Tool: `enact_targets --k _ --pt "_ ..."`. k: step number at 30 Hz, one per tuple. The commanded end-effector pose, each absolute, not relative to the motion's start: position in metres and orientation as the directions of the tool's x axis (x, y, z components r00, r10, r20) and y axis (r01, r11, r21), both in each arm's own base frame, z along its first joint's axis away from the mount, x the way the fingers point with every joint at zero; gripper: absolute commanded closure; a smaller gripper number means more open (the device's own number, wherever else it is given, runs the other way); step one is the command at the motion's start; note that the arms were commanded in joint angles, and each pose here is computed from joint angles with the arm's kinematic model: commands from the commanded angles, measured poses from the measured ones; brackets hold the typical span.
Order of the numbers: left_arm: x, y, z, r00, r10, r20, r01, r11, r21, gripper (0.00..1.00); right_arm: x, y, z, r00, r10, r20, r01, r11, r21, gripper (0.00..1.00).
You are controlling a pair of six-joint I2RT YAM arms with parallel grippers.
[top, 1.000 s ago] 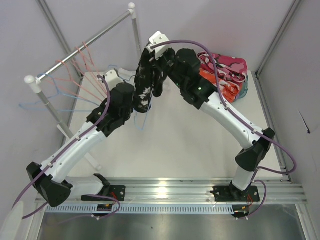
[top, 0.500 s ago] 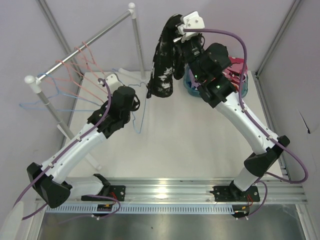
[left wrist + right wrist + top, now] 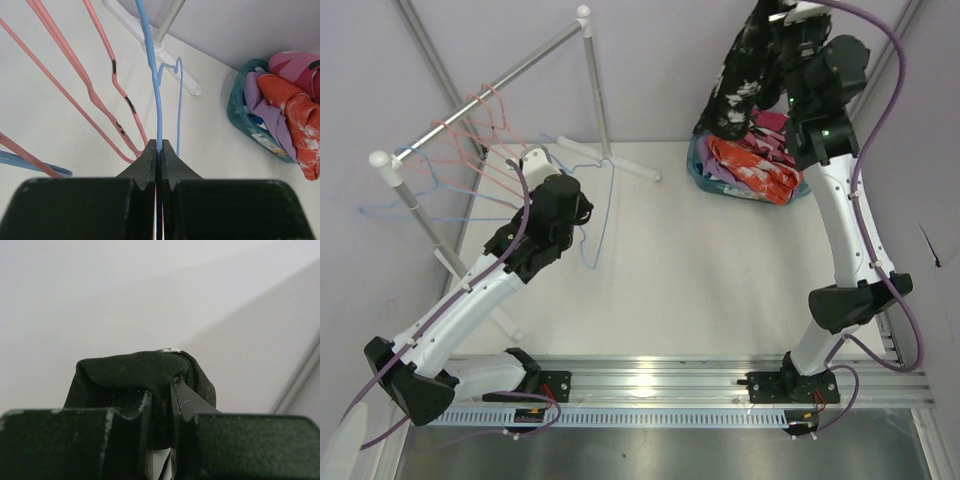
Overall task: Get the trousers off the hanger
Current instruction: Place the trousers into the basket
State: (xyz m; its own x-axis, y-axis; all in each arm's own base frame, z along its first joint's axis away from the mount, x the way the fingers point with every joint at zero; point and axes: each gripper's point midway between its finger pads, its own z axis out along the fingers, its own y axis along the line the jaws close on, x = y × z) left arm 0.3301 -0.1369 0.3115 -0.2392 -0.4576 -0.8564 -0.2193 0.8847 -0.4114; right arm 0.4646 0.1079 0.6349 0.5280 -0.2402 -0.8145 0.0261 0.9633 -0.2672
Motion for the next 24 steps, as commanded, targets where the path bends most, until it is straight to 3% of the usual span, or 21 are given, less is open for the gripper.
enact_targets --k 1,9,12,20,24 --pt "0.332 -0.132 0.33 -0.191 -0.469 -0.862 -0.206 0.878 -0.432 1.0 0.41 0.065 0.725 0.743 -0.167 -0.648 0.086 0.984 -0.155 1.0" --pt "0.336 -0.13 0.322 -0.201 -0.454 -0.868 -0.239 0.882 -0.406 1.0 0.425 -0.019 0.742 0.767 -0.305 -0.564 0.268 0.952 -0.15 1.0" --pt "0.336 -0.129 0.32 -0.206 -0.445 -0.872 -0.243 0.886 -0.394 1.0 0.444 -0.057 0.728 0.728 -0.369 -0.578 0.336 0.927 -0.169 1.0" --pt "0.34 -0.128 0.317 -0.188 -0.428 -0.884 -0.233 0.894 -0.383 1.0 0.502 -0.099 0.682 0.721 -0.381 -0.579 0.247 0.922 -0.299 1.0" --pt "0.346 -0.134 0.311 -0.187 -0.422 -0.887 -0.219 0.898 -0.381 1.0 0.524 -0.092 0.662 0.74 -0.445 -0.504 0.232 0.872 -0.43 1.0"
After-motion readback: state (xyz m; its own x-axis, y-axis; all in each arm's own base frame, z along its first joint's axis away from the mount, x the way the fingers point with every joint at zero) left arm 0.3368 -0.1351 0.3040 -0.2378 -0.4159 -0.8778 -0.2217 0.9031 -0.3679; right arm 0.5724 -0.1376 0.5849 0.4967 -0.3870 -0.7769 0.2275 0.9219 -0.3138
